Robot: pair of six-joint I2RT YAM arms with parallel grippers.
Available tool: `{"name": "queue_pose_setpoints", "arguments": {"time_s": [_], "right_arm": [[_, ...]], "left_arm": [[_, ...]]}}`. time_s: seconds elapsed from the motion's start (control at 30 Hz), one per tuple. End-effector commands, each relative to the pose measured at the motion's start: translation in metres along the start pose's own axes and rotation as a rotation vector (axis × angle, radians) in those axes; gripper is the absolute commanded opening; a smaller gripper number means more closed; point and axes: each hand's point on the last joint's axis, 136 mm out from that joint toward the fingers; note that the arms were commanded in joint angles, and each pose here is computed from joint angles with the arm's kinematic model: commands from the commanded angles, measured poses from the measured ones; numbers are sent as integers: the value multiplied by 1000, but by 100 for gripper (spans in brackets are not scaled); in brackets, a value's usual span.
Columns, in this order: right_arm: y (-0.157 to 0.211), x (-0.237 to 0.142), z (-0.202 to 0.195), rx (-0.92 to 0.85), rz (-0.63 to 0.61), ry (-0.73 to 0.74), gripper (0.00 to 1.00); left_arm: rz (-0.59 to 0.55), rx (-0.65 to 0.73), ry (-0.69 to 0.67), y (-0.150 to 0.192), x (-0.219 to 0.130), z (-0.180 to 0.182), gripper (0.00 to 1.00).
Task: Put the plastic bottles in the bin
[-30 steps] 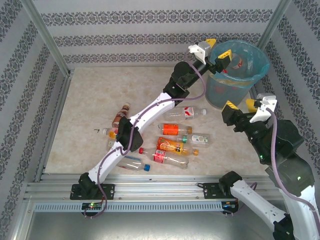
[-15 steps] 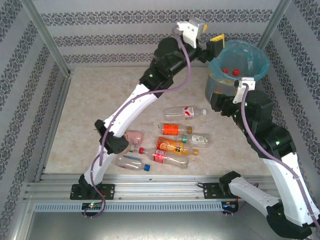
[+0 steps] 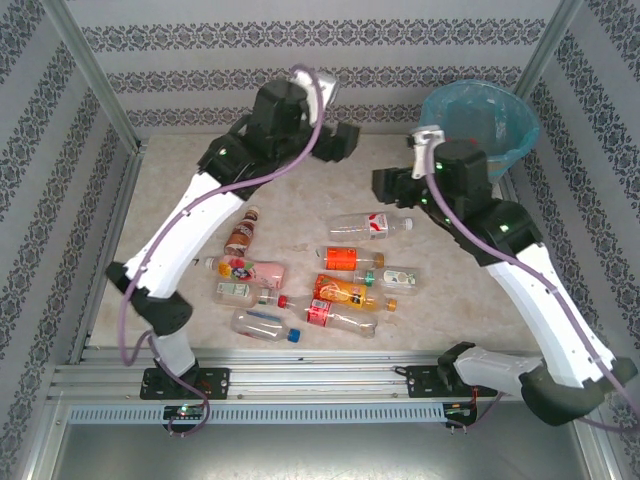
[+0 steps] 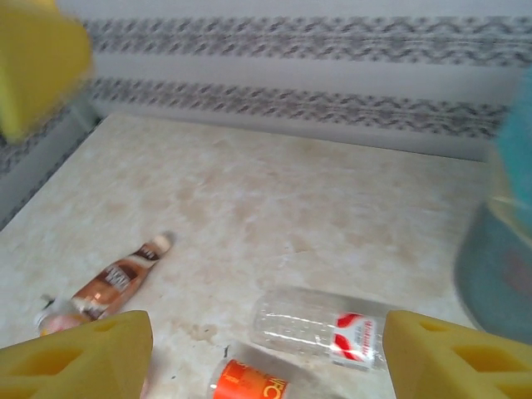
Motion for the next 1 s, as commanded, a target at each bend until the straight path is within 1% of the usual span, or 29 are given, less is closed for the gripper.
{"name": "queue_pose_setpoints", "arguments": {"time_s": [0.0, 0.03, 0.1, 0.17, 0.23, 0.33, 0.4, 0.47, 0.53, 0.6, 0.67, 0.77, 0.87, 0.97], "right_arm": [[-1, 18, 32, -113, 16, -126, 73], [9, 27, 37, -141, 47, -148, 73], [25, 43, 36, -165, 99, -147, 73], [42, 58, 28, -165, 154, -111, 73], [61, 75, 18, -145, 220, -68, 71], [88, 96, 18, -113, 302, -77, 68], [107, 108, 23, -88, 353, -103, 65], [127, 118, 38, -92, 404, -186, 62], [154, 126, 54, -132, 454, -279, 60], [185, 125, 69, -201, 521, -356, 58], [219, 117, 83, -305, 592, -415, 59], [263, 101, 96, -385, 665, -461, 62], [286, 83, 106, -403, 681, -504, 62], [303, 70, 109, -474, 699, -487, 63]], "left_arm": [[112, -125, -79, 59, -35, 45, 83], [117, -181, -87, 75, -43, 58, 81], [160, -253, -93, 113, -52, 76, 79], [231, -277, -119, 150, -59, 88, 79], [317, -268, -140, 184, -64, 94, 79], [433, -237, -123, 225, -73, 90, 80], [486, -229, -99, 246, -79, 84, 80], [528, -233, -24, 264, -85, 69, 77], [554, -253, 21, 280, -87, 59, 77], [563, -266, 26, 294, -89, 56, 77], [550, -261, 3, 302, -92, 59, 77], [503, -252, -86, 306, -94, 73, 80], [439, -244, -147, 302, -95, 84, 80], [372, -243, -195, 296, -95, 92, 81]]}}
Point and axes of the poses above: each hand's point on the last joint's axis, 136 mm out from that joint toward the fingers, its own x axis out along the fingers, its own z axis along the line the jaws close on, y = z × x, and after that the axes turned 6 degrees about x, right-handed
